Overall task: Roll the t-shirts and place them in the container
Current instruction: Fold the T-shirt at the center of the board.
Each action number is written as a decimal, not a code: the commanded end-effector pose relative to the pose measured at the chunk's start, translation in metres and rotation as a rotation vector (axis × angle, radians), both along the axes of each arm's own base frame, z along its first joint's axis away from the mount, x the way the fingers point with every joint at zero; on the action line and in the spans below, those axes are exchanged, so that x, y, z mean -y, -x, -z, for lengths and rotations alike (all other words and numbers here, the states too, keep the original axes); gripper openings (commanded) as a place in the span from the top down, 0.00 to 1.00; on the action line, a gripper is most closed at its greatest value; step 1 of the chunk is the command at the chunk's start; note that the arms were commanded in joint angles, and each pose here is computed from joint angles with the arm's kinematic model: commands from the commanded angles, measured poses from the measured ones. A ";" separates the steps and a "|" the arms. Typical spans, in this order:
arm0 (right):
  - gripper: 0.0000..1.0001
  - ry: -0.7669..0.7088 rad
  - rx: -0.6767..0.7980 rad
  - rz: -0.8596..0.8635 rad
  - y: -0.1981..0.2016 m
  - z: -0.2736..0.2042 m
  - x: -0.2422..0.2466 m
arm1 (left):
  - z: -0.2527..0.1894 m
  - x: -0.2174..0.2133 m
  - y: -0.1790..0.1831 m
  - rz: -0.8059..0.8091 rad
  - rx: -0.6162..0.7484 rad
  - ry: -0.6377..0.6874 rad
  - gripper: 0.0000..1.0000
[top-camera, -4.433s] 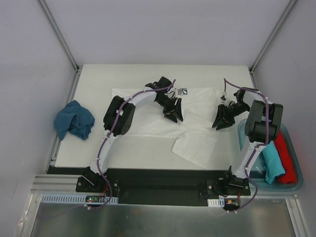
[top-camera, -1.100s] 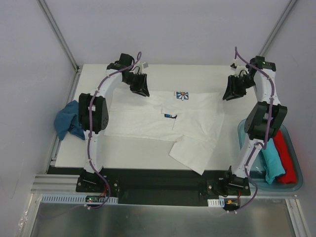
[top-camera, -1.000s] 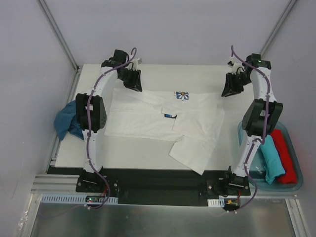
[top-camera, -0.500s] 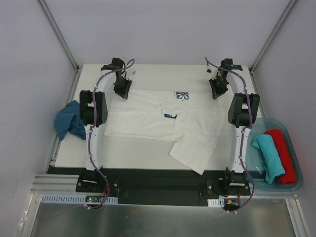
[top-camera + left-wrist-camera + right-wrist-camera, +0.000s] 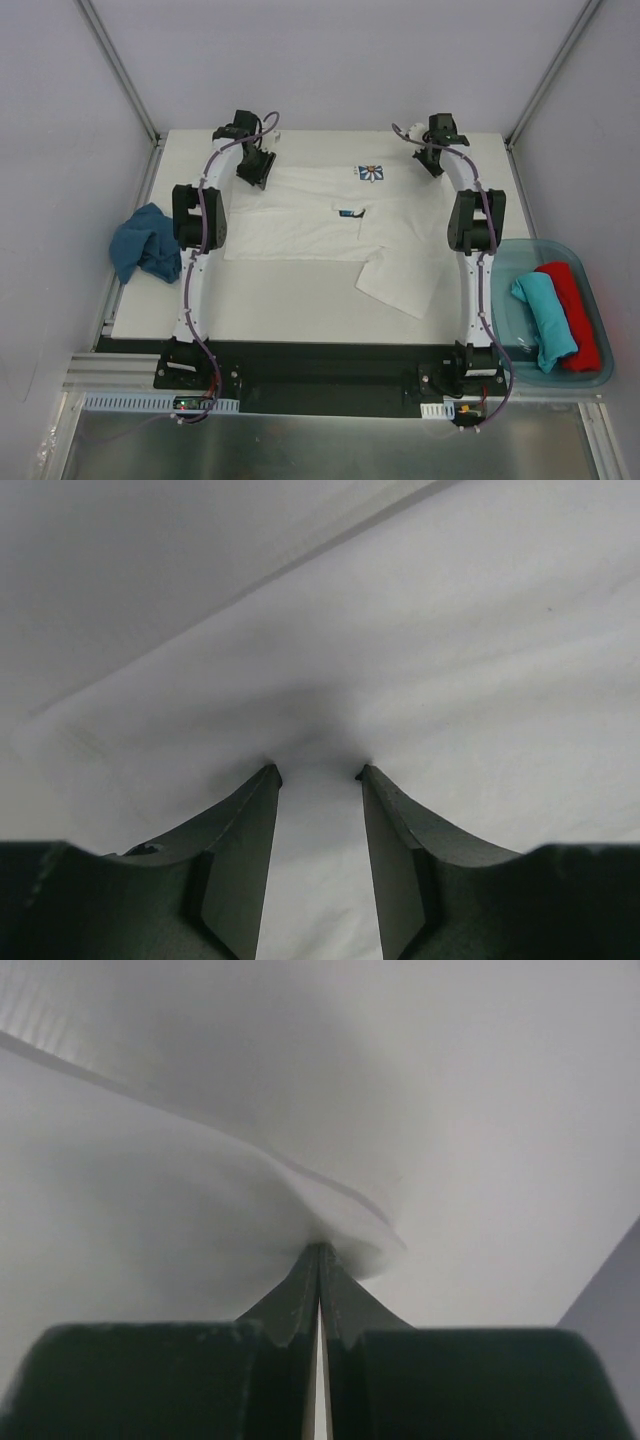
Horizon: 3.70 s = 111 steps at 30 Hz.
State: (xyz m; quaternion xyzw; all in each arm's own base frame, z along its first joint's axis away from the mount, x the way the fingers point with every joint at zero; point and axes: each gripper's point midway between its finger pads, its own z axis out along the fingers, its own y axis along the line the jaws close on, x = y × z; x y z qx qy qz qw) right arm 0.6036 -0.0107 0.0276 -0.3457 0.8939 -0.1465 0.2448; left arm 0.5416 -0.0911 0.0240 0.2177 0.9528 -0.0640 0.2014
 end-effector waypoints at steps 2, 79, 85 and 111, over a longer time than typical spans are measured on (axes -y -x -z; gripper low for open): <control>0.99 0.112 0.191 -0.023 -0.051 -0.001 0.018 | 0.025 -0.028 -0.030 -0.014 0.056 -0.108 0.58; 0.99 -0.169 -0.398 -0.667 0.391 -0.015 -0.081 | -0.048 -0.053 0.221 -0.298 -0.257 0.245 0.40; 0.99 -0.180 -0.395 -0.651 0.396 -0.020 -0.081 | -0.023 -0.059 0.214 -0.303 -0.328 0.206 0.52; 0.99 -0.205 -0.188 -0.236 0.316 -0.100 -0.040 | -0.057 -0.031 0.193 -0.241 -0.351 0.379 1.00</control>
